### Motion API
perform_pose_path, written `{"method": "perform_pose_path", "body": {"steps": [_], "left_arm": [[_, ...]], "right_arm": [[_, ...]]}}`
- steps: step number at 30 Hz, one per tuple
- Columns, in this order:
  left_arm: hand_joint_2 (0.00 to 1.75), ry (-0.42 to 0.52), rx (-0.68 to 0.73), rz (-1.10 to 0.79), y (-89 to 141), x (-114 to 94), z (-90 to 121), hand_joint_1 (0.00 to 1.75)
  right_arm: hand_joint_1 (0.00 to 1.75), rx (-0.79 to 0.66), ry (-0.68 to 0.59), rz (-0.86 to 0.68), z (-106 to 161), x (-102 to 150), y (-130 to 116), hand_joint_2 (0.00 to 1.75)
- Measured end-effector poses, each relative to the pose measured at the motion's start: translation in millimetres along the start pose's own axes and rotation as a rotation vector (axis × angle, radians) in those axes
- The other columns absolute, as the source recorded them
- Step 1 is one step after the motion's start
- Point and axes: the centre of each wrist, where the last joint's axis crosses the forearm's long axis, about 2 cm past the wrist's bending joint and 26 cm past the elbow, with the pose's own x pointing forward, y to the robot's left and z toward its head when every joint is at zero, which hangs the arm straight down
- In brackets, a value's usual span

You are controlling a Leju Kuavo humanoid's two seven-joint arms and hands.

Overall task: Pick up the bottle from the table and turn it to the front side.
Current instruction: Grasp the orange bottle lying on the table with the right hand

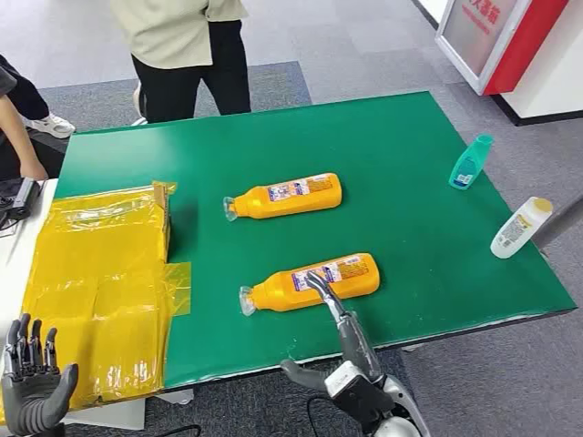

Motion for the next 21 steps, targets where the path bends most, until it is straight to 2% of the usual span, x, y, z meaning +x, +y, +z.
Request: {"method": "perform_pose_path", "body": {"steps": [5, 10, 13, 17, 21], "left_arm": [[1.75, 0.008, 0.0, -0.021, 0, 0, -2, 0.0], [1.75, 0.006, 0.011, -0.059, 0, -2, -12, 0.0], [1.75, -0.011, 0.003, -0.035, -2, -4, -22, 0.0], [1.75, -0.024, -0.036, 0.005, -9, -11, -42, 0.0], [1.75, -0.024, -0.076, 0.028, -24, -19, -60, 0.0]], "right_arm": [[0.0, -0.006, 0.021, 0.057, -4, 0, -4, 1.75], [0.0, 0.02, 0.06, 0.302, -26, 2, -21, 1.75], [0.0, 0.093, 0.118, 0.451, -53, 1, -35, 1.75], [0.0, 0.26, 0.222, 0.681, -107, -12, -60, 1.75], [0.0, 0.348, 0.249, 0.812, -151, -23, -89, 1.75]]}}
